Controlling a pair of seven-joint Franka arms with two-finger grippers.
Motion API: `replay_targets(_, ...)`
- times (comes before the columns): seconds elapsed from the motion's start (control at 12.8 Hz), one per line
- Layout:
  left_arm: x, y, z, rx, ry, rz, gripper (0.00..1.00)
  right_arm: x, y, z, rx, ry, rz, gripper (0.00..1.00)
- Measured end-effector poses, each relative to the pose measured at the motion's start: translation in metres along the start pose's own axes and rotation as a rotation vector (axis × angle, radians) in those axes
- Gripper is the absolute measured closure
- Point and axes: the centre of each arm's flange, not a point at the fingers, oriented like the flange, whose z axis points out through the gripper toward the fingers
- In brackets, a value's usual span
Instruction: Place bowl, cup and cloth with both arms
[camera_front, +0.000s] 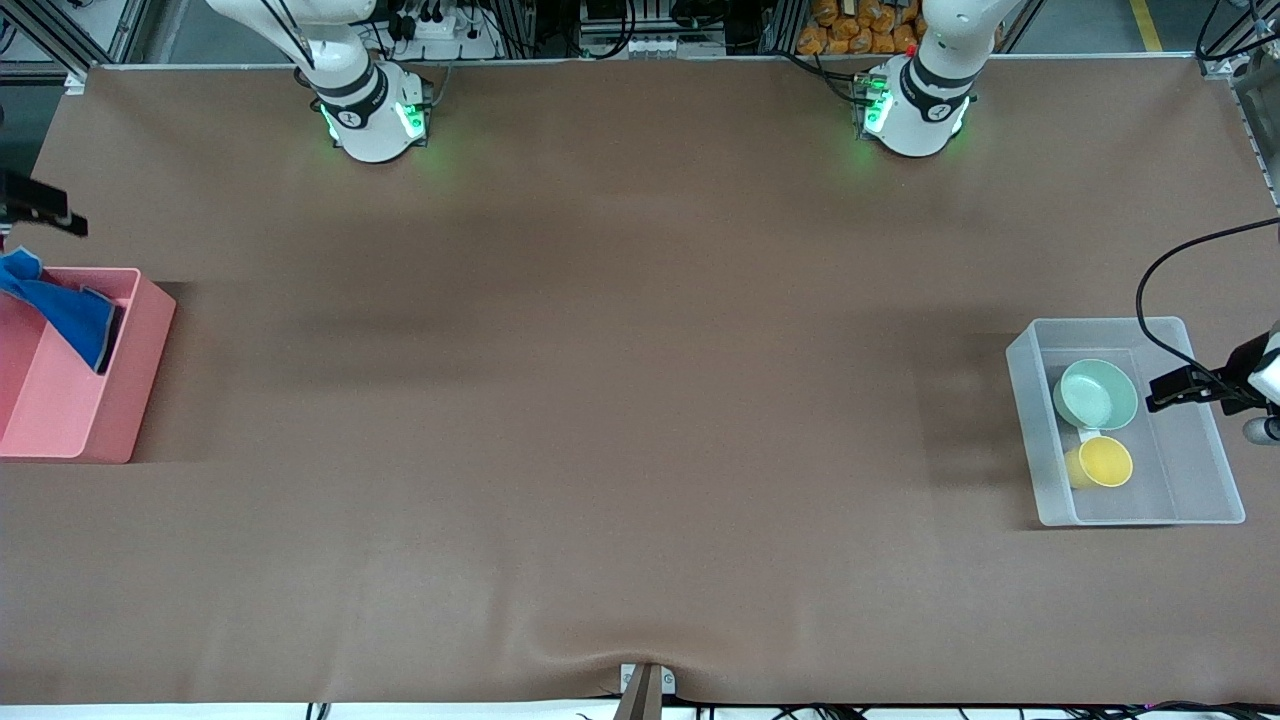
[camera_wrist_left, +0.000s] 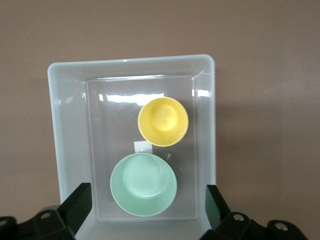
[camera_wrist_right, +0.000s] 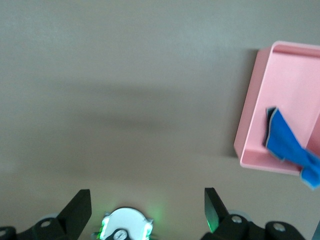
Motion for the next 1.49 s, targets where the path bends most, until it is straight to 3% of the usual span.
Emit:
replay_targets(0.24,0.005,0.038,-0.024,0.011,-0.015,-0.029,0.0,-0.007,-0.028,-0.014,0.003,0.007,0.101,0.0)
replay_targets(0.63,0.008,0.091,-0.075,-0.019,-0.006,-0.09,0.0,-0.003,-0.031,-0.015,0.004,0.028,0.091,0.0)
replay_targets(1.1,-0.019,0.146,-0.145,-0.012,-0.017,-0.119,0.0,0.005,-0.035,-0.02,-0.026,0.085,0.069,0.0)
replay_targets(1.49,-0.05,0.152,-0.186,-0.019,-0.052,-0.107,0.0,0.007,-0.043,-0.02,-0.032,0.087,0.068,0.0)
